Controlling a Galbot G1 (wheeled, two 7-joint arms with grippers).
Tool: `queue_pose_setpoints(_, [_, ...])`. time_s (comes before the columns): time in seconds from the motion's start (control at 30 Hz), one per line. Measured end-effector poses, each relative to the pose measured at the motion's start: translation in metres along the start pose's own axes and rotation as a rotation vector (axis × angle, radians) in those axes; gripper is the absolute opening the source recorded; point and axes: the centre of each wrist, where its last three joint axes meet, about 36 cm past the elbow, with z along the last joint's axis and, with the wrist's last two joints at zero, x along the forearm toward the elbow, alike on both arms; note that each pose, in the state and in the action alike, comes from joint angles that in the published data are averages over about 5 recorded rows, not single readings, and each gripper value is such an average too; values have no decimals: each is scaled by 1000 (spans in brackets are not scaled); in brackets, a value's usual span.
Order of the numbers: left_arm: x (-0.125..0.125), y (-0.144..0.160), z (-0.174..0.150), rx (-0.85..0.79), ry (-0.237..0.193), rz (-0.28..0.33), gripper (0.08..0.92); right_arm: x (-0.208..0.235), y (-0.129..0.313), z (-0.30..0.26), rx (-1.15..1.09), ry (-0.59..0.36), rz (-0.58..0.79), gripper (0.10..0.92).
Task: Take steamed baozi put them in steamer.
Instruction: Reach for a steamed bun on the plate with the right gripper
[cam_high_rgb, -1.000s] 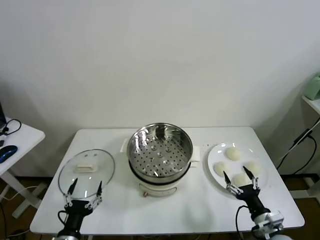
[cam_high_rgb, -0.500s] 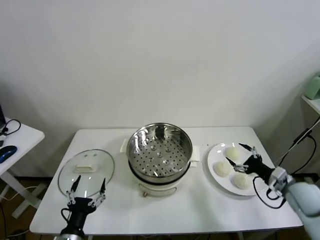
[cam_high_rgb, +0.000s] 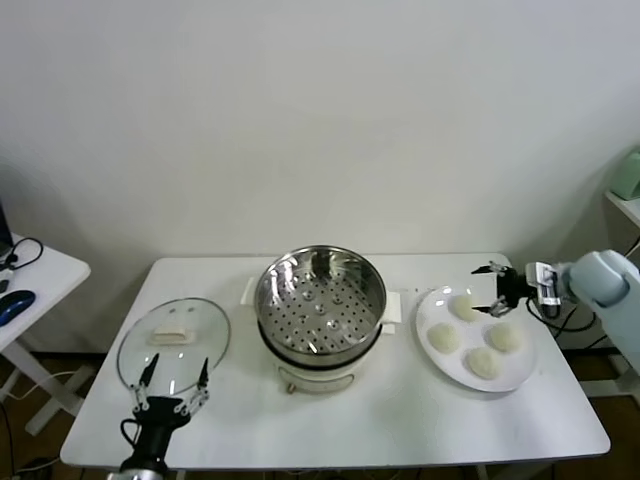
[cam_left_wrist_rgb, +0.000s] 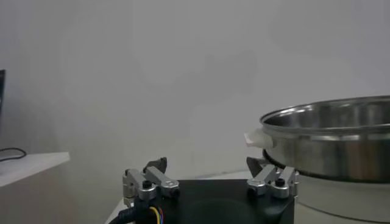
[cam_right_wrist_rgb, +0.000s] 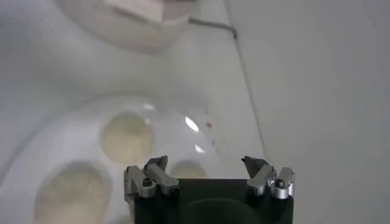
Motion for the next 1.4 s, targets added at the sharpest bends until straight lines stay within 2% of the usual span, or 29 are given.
queue_pose_setpoints(0.17, [-3, 3, -1, 5, 10, -18, 823, -14, -27, -12, 36, 73, -82, 823])
queue_pose_setpoints(0.47, [-2, 11, 1, 3, 39, -46, 823, -55, -48, -37, 78, 135, -164, 823])
queue_pose_setpoints(0.83, [-2, 13, 2, 7, 60, -63, 823, -93, -51, -49, 94, 184, -202, 823])
queue_pose_setpoints(1.4, [2, 12, 6, 18, 79, -79, 823, -115, -44, -48, 85, 225, -227, 823])
